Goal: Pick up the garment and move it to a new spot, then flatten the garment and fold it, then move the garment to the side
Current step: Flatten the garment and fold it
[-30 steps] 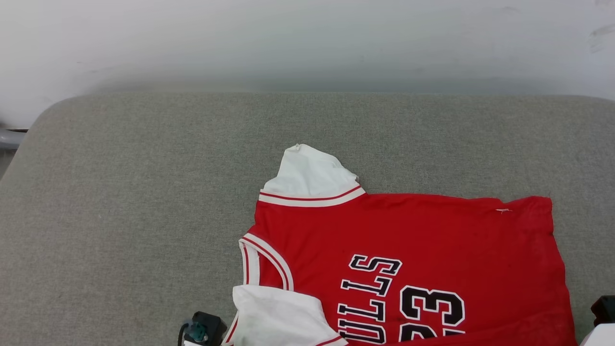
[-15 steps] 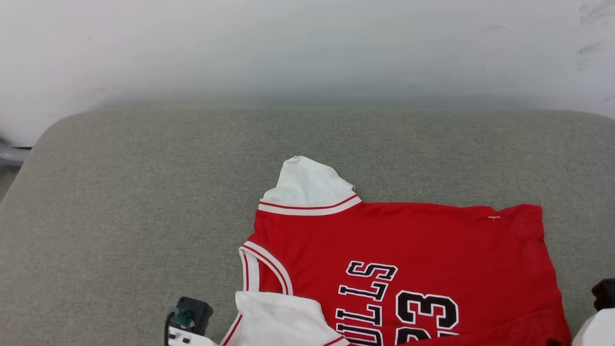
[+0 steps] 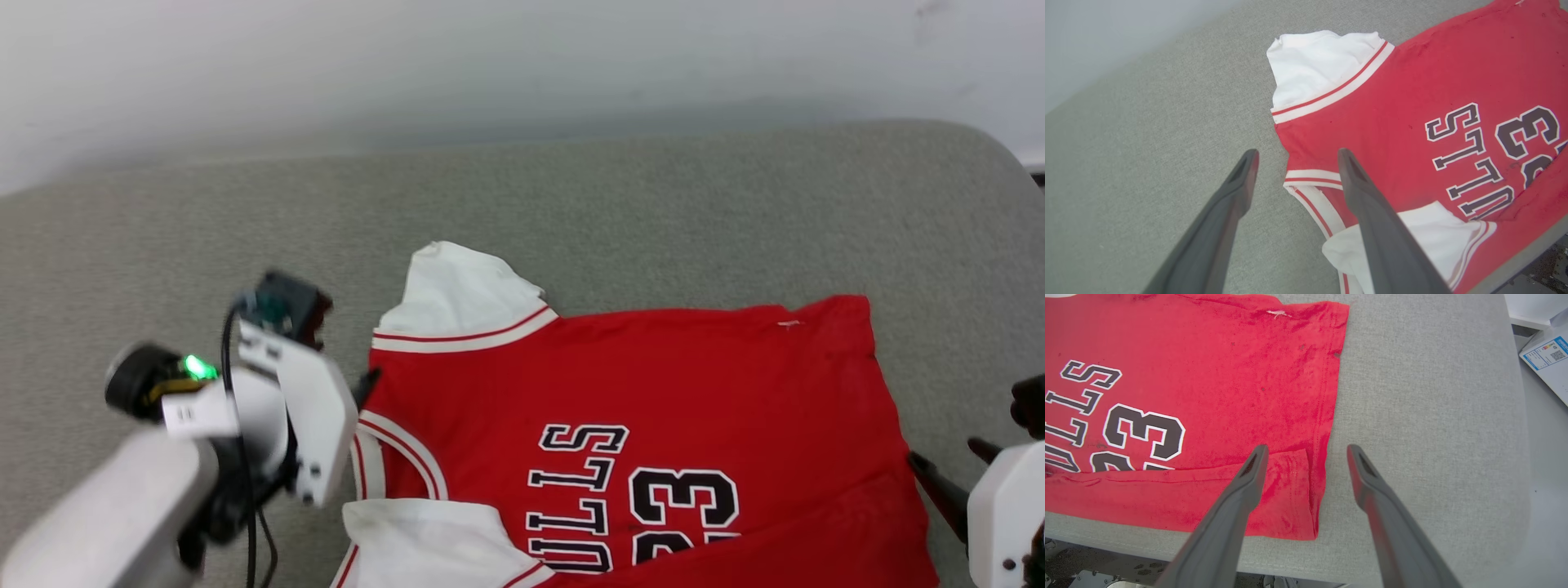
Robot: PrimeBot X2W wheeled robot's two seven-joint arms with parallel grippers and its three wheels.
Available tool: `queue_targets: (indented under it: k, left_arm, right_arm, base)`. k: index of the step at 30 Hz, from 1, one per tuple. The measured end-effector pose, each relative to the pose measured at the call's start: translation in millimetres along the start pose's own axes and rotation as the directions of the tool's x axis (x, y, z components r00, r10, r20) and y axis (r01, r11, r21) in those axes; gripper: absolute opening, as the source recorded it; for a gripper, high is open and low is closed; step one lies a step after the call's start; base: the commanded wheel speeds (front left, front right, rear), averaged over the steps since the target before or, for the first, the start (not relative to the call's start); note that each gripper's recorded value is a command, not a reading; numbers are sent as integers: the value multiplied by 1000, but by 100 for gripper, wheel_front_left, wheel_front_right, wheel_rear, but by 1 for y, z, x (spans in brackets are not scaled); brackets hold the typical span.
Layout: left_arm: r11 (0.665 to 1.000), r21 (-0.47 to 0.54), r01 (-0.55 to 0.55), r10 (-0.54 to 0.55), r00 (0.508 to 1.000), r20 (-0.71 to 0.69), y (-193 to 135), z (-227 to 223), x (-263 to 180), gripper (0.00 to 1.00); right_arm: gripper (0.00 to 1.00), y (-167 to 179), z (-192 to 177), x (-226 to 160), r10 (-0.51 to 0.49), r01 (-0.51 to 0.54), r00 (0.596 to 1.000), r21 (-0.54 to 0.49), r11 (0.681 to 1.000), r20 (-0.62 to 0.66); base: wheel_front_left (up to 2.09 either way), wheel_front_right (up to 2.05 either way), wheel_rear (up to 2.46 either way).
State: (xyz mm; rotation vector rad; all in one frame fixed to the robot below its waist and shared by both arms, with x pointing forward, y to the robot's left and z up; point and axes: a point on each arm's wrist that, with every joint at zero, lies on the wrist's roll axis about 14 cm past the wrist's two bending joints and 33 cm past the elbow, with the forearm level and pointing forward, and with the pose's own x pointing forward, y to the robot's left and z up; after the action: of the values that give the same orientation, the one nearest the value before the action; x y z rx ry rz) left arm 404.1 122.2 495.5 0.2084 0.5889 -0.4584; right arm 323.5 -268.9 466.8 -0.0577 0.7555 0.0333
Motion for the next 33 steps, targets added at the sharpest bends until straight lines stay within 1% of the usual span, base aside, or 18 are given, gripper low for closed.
queue_targets:
  k: [3, 7, 10, 12, 15, 17, 20, 25, 29, 30, 31, 33]
  left_arm:
    - [998, 29, 49, -48, 999, -23, 2, 28, 22, 100]
    - [994, 54, 98, -95, 993, -69, 5, 57, 57, 100]
    - [988, 33, 149, -144, 981, -129, 0, 65, 85, 100]
    - [987, 69, 144, -130, 975, -180, 6, 64, 104, 100]
    - [990, 60, 130, -114, 969, -221, 14, 64, 130, 100]
    - [989, 84, 119, -94, 963, -253, 19, 60, 147, 100]
    - [992, 62, 112, -89, 951, -296, 22, 50, 169, 100]
    - [995, 43, 87, -64, 924, -378, 34, 24, 194, 100]
    - [997, 15, 71, -60, 920, -387, 39, 15, 209, 100]
    - [997, -25, 72, -76, 922, -379, 39, 14, 215, 100]
    - [997, -37, 68, -76, 925, -372, 40, 14, 218, 100]
    - [997, -41, 63, -74, 918, -389, 43, 9, 221, 100]
  right_arm:
    - [100, 4, 10, 0, 6, -6, 1000, -3, 1000, 24]
    - [100, 9, 13, 4, 13, -13, 1000, 1, 1000, 26]
    - [100, 12, 15, 8, 19, -19, 999, 8, 1000, 29]
    - [100, 9, 13, 12, 11, -11, 1000, 18, 1000, 18]
    - [100, 6, 7, 17, 1, -1, 1000, 31, 1000, -3]
    - [100, 4, 5, 20, -7, 8, 1000, 41, 999, -10]
    - [100, -3, 2, 25, -26, 27, 999, 48, 998, -22]
    - [100, -3, -4, 33, -29, 31, 998, 51, 998, -50]
    - [100, -3, -6, 40, -29, 32, 998, 48, 998, -64]
    - [100, -2, -8, 43, -28, 31, 997, 47, 998, -75]
    - [100, -2, -9, 45, -27, 31, 996, 47, 998, -79]
    - [100, -3, -9, 48, -28, 32, 996, 43, 999, -82]
  base:
    - [0, 0, 0]
    - [0, 0, 0]
    - [0, 0, 0]
    - [0, 0, 0]
    - [0, 0, 0]
    - [0, 0, 0]
    - [0, 0, 0]
    - [0, 0, 0]
    - [0, 0, 0]
    - [0, 0, 0]
    - [0, 0, 0]
    - [0, 0, 0]
